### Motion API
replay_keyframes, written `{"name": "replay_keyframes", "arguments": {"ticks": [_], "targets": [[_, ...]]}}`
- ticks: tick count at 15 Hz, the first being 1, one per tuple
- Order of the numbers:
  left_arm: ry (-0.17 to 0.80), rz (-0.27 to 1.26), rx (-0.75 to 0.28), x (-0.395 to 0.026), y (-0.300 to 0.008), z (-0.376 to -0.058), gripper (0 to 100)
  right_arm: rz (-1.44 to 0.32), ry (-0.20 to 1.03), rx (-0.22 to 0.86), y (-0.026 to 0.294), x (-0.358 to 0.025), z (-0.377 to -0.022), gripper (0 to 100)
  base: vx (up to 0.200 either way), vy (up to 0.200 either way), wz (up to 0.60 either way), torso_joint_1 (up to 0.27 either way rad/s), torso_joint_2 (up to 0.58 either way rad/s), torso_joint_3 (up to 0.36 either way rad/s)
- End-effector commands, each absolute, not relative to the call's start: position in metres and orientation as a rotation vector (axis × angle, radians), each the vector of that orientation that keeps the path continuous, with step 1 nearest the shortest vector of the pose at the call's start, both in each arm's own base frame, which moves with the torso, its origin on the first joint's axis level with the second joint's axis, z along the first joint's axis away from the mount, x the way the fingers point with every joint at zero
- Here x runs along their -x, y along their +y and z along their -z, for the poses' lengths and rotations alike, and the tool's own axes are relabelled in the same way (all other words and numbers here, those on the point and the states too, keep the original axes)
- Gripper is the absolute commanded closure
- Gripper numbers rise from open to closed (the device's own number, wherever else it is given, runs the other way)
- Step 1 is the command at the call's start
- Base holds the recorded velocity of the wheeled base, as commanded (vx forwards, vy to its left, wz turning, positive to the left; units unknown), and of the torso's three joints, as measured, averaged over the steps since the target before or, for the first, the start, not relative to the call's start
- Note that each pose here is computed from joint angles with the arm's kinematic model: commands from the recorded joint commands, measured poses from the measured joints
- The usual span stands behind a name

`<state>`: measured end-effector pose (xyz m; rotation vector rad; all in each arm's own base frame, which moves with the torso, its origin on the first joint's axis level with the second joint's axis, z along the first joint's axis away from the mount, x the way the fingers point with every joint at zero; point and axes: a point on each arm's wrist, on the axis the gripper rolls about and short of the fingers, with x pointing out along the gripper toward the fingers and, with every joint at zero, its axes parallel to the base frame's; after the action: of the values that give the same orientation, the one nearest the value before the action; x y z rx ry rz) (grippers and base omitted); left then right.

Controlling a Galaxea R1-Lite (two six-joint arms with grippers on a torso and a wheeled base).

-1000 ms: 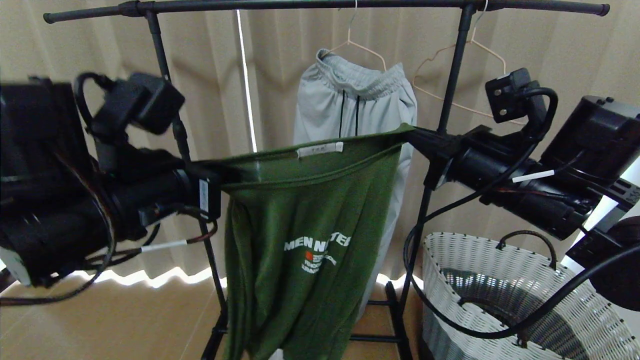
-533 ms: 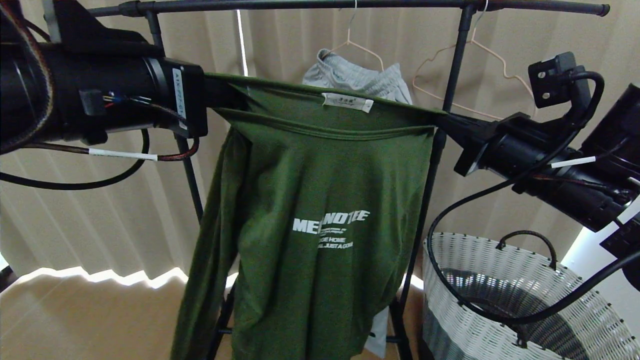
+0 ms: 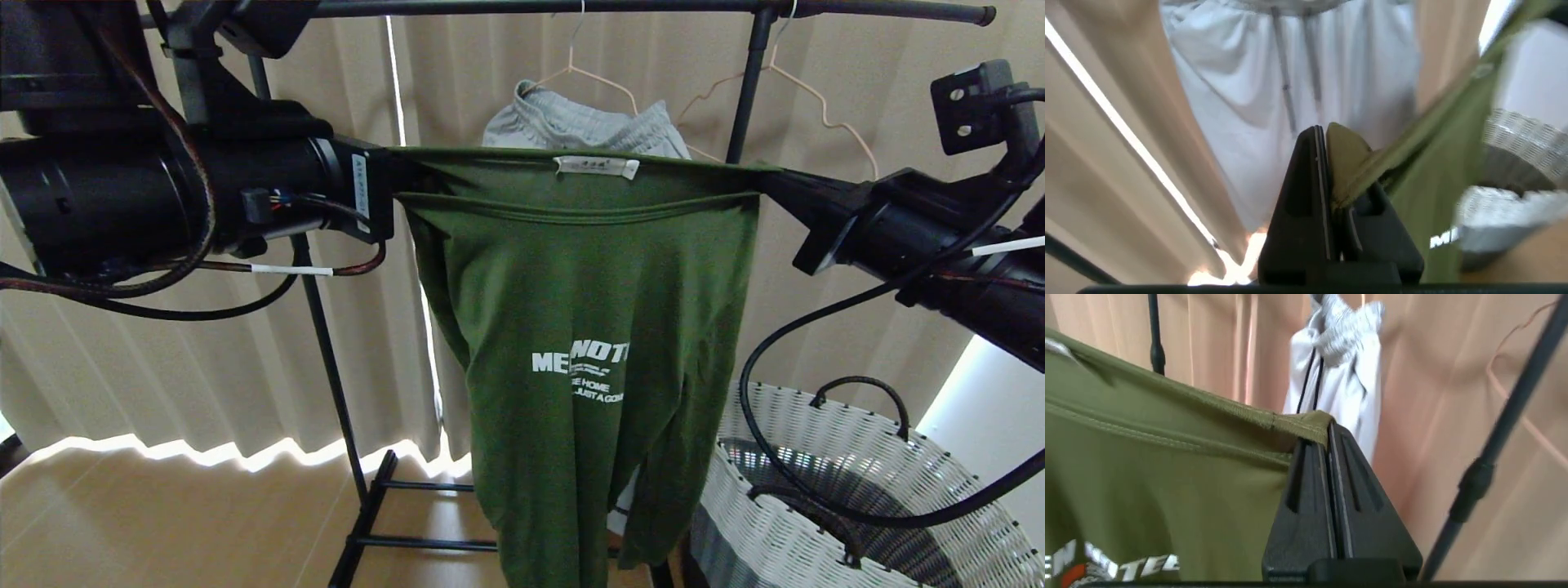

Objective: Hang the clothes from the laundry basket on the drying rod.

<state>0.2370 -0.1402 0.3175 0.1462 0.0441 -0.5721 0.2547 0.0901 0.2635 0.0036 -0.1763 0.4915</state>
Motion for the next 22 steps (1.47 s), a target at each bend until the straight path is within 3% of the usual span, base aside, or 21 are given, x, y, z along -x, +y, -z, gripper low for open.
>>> {"name": "replay_keyframes", "arguments": {"ticks": [1,7,14,17,19,22], "targets": [[0.070,0.579,-0.151,-0.243,-0.145,-0.309,100,-0.491,-0.210,-0.006,0.087,-0.246,-0.272,100,0.000,0.000,0.00,0.000,0.00,0.000],[0.088,0.583,-0.150,-0.249,-0.151,-0.303,100,-0.498,-0.197,-0.006,0.080,-0.225,-0.273,100,0.000,0.000,0.00,0.000,0.00,0.000],[0.092,0.577,-0.150,-0.281,-0.169,-0.285,100,-0.732,-0.160,0.008,0.070,-0.178,-0.271,100,0.000,0.000,0.00,0.000,0.00,0.000],[0.096,0.577,-0.152,-0.281,-0.168,-0.284,100,-0.736,-0.142,0.013,0.070,-0.180,-0.266,100,0.000,0.000,0.00,0.000,0.00,0.000],[0.073,0.585,-0.147,-0.268,-0.163,-0.294,100,-0.669,-0.111,0.100,0.065,-0.204,-0.253,100,0.000,0.000,0.00,0.000,0.00,0.000],[0.079,0.600,-0.150,-0.248,-0.152,-0.303,100,-0.649,-0.127,0.115,0.067,-0.226,-0.252,100,0.000,0.000,0.00,0.000,0.00,0.000]]}}
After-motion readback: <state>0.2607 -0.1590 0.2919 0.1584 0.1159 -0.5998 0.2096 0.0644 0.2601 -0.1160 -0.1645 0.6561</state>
